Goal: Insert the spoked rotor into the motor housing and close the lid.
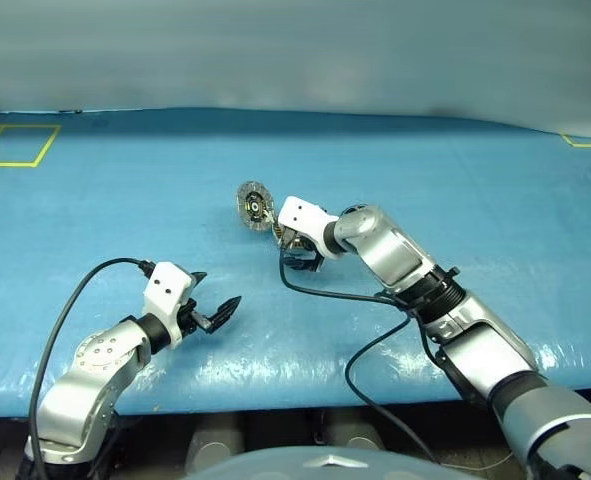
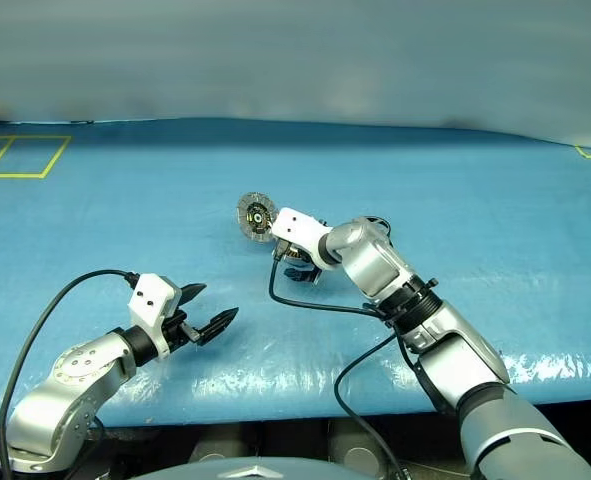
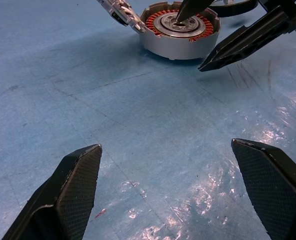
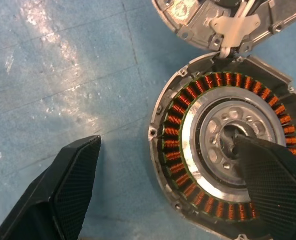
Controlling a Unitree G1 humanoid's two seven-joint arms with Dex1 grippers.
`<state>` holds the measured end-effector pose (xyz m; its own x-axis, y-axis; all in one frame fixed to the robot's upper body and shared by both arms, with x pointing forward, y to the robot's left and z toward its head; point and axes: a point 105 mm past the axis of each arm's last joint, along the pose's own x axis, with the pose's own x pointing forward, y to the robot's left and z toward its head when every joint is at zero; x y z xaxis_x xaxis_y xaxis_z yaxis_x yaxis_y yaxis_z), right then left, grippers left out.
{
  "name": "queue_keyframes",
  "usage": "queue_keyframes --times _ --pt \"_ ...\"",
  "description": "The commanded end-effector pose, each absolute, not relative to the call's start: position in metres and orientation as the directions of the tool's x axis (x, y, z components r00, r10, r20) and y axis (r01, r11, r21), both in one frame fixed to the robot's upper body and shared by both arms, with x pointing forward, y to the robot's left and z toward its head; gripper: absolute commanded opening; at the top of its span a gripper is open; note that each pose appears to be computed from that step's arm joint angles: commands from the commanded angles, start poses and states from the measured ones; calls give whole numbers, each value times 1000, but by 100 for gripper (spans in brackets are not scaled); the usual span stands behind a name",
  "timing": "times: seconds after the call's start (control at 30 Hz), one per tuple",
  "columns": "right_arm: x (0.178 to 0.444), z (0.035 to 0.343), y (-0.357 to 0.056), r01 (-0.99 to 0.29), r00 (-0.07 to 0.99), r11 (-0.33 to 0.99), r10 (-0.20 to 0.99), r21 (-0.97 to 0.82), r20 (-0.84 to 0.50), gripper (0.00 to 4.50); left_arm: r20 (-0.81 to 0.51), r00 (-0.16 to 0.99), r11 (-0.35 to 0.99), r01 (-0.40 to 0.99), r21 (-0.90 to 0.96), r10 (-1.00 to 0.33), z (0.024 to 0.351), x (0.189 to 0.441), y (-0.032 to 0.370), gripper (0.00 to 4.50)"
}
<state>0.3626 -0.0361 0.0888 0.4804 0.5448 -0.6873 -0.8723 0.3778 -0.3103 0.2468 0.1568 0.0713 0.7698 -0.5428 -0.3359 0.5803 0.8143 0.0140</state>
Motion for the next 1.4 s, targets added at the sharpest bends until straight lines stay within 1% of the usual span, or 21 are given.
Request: queue_keyframes --times 0.03,0.1,0.2,0.37,0.4,0.5,0.63,0.77,0.83,0.93,1.07,1.17,1.4 --pt "365 87 -36 -875 474 375 538 -306 -697 446 -295 776 805 593 38 -558 81 248 153 450" --pt "366 87 -35 -875 474 375 536 -306 -699 446 -295 776 805 592 38 -557 81 248 153 450" --pt "364 89 -30 -887 453 357 555 -292 -697 390 -295 776 805 592 37 -558 81 247 153 450" --pt "350 90 -17 -918 387 325 602 -229 -698 229 -282 794 812 578 78 -538 83 248 158 450" --pt "348 90 -15 -921 376 327 612 -211 -696 204 -278 797 813 576 83 -536 83 248 158 450" --pt "338 90 -4 -928 347 340 641 -152 -685 198 -256 801 811 577 92 -541 85 245 160 450" --pt "317 87 10 -936 308 339 666 -92 -679 198 -220 814 816 568 104 -538 87 240 162 450" --pt "293 78 19 -942 272 331 672 -50 -688 198 -188 806 797 588 140 -561 86 229 162 450" --pt "284 72 20 -939 267 342 664 -34 -698 198 -195 793 778 606 165 -577 83 222 161 450" --pt "279 69 18 -935 270 352 656 -31 -705 198 -195 788 774 613 159 -584 81 219 161 450" --pt "275 64 10 -912 285 410 637 1 -717 198 -188 788 777 612 145 -586 81 218 162 450" --pt "267 63 7 -894 280 446 635 45 -720 198 -193 784 774 617 141 -590 80 217 161 450" --pt "255 67 13 -861 299 500 638 88 -709 198 -200 772 765 631 128 -603 78 217 158 450"
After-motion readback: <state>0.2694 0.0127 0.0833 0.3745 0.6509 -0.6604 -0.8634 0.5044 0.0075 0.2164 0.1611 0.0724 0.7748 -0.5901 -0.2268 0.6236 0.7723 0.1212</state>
